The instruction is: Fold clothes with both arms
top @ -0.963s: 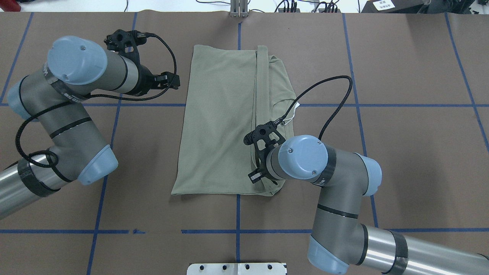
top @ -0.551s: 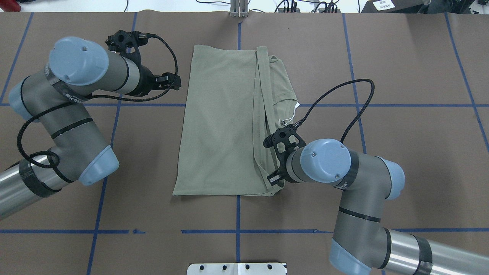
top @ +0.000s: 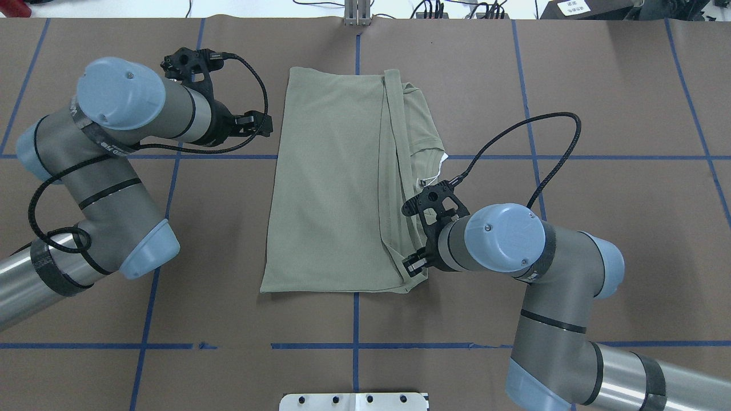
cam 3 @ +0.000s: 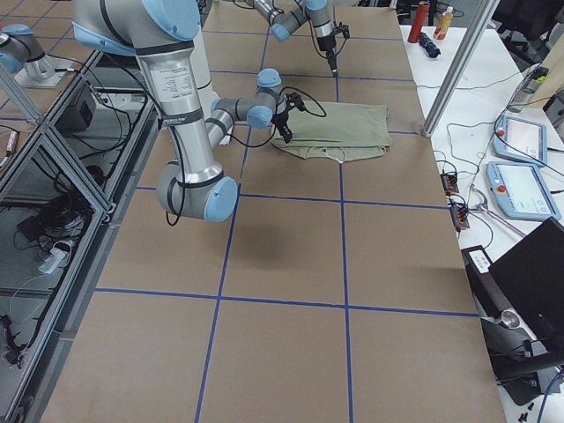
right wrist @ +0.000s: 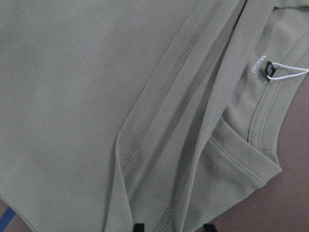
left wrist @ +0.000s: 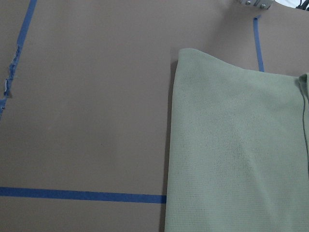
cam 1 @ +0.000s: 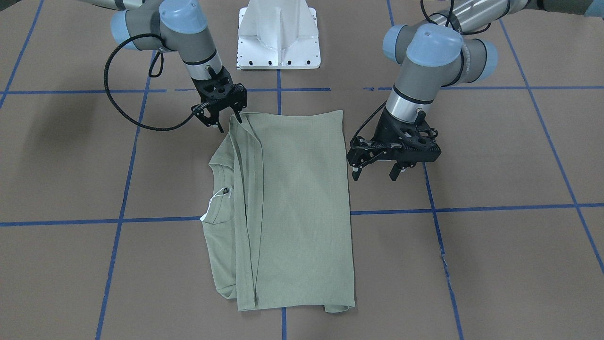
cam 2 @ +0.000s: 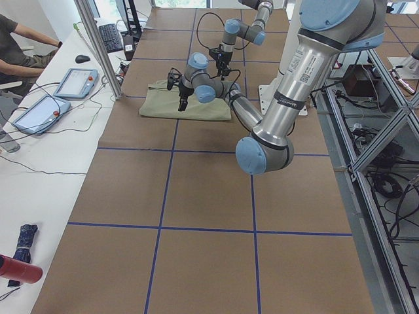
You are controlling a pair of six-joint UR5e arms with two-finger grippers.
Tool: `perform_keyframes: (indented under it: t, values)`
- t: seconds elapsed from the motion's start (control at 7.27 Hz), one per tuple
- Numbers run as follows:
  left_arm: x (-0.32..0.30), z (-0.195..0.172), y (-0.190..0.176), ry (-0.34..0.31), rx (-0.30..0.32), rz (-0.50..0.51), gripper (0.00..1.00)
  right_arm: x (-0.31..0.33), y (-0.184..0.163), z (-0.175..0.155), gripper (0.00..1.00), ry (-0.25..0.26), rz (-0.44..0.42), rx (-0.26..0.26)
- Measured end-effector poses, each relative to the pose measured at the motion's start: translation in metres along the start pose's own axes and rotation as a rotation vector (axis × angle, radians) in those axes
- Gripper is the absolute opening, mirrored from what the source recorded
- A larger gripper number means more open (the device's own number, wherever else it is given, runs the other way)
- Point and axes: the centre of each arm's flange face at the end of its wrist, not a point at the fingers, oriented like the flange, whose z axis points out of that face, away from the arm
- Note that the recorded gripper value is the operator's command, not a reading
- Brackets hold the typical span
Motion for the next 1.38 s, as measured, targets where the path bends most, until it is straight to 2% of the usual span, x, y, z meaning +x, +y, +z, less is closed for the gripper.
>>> perform_keyframes:
  t: [0.28,0.41,0.55,0.83,1.38]
  values:
    - [-0.001,0.001,0.000,-0.001,0.000,0.001,1.00,-0.004,-0.018,0.001,0.99,0.007,0.011,0.014]
    - [-0.001,0.001,0.000,-0.002,0.000,0.001,1.00,-0.016,-0.038,0.012,0.78,0.011,0.015,0.018]
    - [-0.001,0.001,0.000,-0.002,-0.001,0.001,1.00,-0.026,-0.054,0.020,0.49,0.014,0.023,0.021]
    - [-0.002,0.001,0.000,-0.003,-0.001,0.000,1.00,-0.032,-0.066,0.034,0.33,0.026,0.034,0.014]
    - [-0.003,0.003,0.001,-0.005,-0.003,0.004,1.00,-0.037,-0.066,0.047,0.35,0.026,0.024,-0.012]
